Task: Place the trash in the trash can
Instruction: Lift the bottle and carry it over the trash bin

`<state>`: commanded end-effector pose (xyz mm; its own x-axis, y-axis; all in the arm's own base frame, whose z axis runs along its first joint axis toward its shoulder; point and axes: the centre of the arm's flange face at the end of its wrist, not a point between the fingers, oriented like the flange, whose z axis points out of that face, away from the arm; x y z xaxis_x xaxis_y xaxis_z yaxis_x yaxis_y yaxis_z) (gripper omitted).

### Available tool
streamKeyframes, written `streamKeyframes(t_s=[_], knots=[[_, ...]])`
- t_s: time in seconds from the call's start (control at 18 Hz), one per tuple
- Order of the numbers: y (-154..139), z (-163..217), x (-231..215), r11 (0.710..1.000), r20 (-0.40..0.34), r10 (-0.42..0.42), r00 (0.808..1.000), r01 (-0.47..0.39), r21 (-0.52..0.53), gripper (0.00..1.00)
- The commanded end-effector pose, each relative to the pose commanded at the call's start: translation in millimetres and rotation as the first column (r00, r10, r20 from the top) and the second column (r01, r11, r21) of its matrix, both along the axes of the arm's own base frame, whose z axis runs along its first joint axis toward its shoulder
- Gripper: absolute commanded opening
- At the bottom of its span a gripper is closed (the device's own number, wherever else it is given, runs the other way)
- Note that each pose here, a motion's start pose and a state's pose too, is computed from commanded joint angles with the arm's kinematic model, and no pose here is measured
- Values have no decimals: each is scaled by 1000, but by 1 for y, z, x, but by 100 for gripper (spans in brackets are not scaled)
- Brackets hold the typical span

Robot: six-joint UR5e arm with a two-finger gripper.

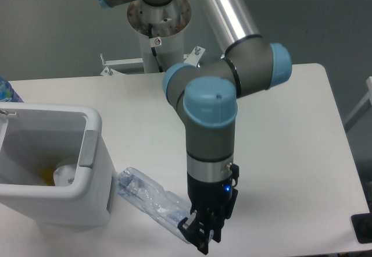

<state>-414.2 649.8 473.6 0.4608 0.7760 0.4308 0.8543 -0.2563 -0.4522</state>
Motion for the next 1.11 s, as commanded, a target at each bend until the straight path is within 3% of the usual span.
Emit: streamKeyframes(t_s=[0.33, 0.83, 1.11], knots=[[-2, 52, 3, 996, -50, -16, 999, 21, 84, 21], [-18, 117, 37, 979, -68, -65, 996, 77, 187, 22], [-8, 121, 67, 973, -57, -113, 992, 122, 198, 22]])
